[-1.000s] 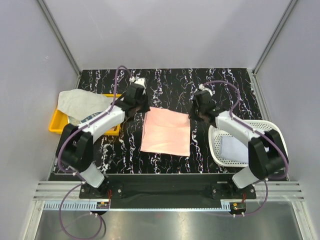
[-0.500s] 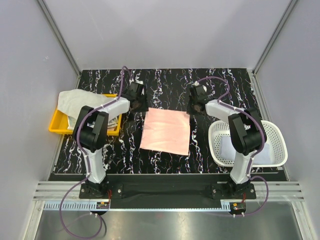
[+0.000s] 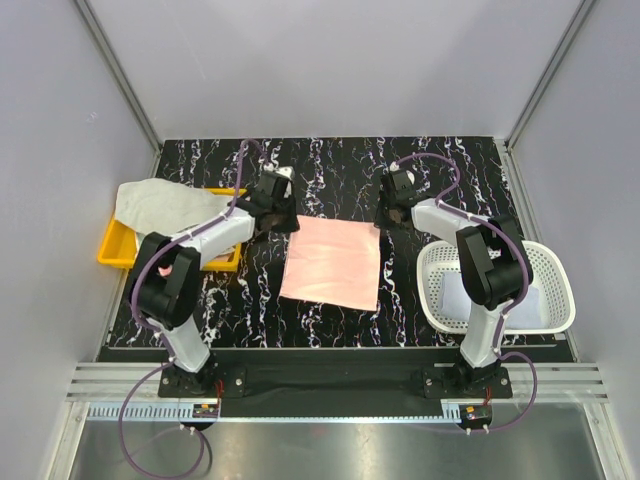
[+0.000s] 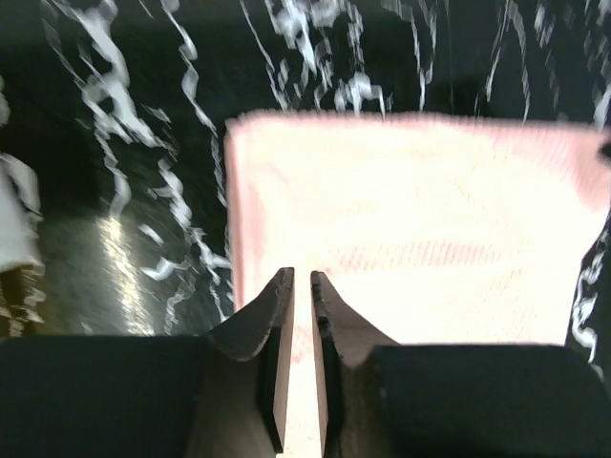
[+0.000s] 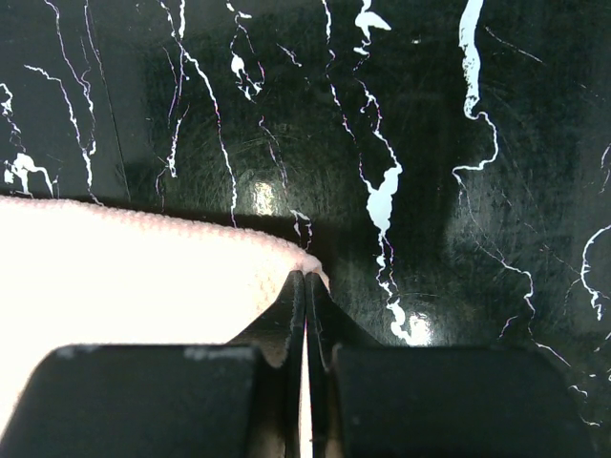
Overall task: Fold and stack the towels
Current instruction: Fold the towel
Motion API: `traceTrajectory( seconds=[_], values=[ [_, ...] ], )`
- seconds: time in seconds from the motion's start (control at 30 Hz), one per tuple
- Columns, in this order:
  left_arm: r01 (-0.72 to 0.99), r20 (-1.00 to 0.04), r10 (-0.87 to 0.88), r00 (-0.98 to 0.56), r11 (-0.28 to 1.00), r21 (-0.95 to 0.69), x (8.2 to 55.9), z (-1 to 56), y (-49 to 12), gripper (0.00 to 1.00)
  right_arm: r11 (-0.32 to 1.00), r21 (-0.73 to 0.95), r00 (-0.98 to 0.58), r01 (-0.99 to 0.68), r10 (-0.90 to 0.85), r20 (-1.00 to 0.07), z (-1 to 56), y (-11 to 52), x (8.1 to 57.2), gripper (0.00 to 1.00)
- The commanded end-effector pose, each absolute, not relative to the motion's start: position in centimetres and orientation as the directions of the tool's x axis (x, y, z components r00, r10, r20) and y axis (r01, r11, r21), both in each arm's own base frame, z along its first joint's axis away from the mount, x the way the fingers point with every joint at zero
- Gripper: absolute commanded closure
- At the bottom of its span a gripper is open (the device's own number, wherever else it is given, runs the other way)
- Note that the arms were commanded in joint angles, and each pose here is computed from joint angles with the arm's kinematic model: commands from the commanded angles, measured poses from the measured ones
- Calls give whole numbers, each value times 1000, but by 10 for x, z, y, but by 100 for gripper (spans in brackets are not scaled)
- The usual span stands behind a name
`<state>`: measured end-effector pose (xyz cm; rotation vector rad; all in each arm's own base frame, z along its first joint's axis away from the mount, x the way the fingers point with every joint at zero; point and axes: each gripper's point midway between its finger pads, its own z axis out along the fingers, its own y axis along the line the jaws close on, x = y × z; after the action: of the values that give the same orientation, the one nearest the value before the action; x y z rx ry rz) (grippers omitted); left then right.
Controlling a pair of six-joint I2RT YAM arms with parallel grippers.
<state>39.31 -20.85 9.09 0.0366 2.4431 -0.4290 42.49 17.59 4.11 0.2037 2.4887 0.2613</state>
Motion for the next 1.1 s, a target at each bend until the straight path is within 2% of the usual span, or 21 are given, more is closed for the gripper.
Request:
traceTrajectory(
  seconds=[0.0, 0.2, 0.37, 0.6, 0.8, 1.07],
  values=[
    [165, -568, -55, -821, 930, -328, 374, 71, -221, 84, 964, 257, -729, 72, 227, -646, 82, 176, 444, 100],
    [105, -471, -49, -881, 950, -295, 361, 17, -219, 85, 958, 278, -714, 67, 240, -657, 96, 176, 439, 100],
    [15, -436, -99, -894, 968, -252, 357, -2, -206, 85, 947, 319, -697, 38, 254, -671, 117, 177, 424, 100],
    [-30, -443, -165, -881, 955, -295, 354, 2, -207, 87, 918, 394, -688, -50, 254, -680, 134, 188, 392, 100],
    [-61, -440, -209, -874, 943, -327, 356, 3, -212, 85, 896, 417, -712, -152, 194, -675, 124, 222, 343, 100],
    [-117, -413, -276, -868, 922, -369, 360, 1, -216, 87, 884, 438, -740, -165, 182, -647, 99, 233, 289, 100]
  ],
)
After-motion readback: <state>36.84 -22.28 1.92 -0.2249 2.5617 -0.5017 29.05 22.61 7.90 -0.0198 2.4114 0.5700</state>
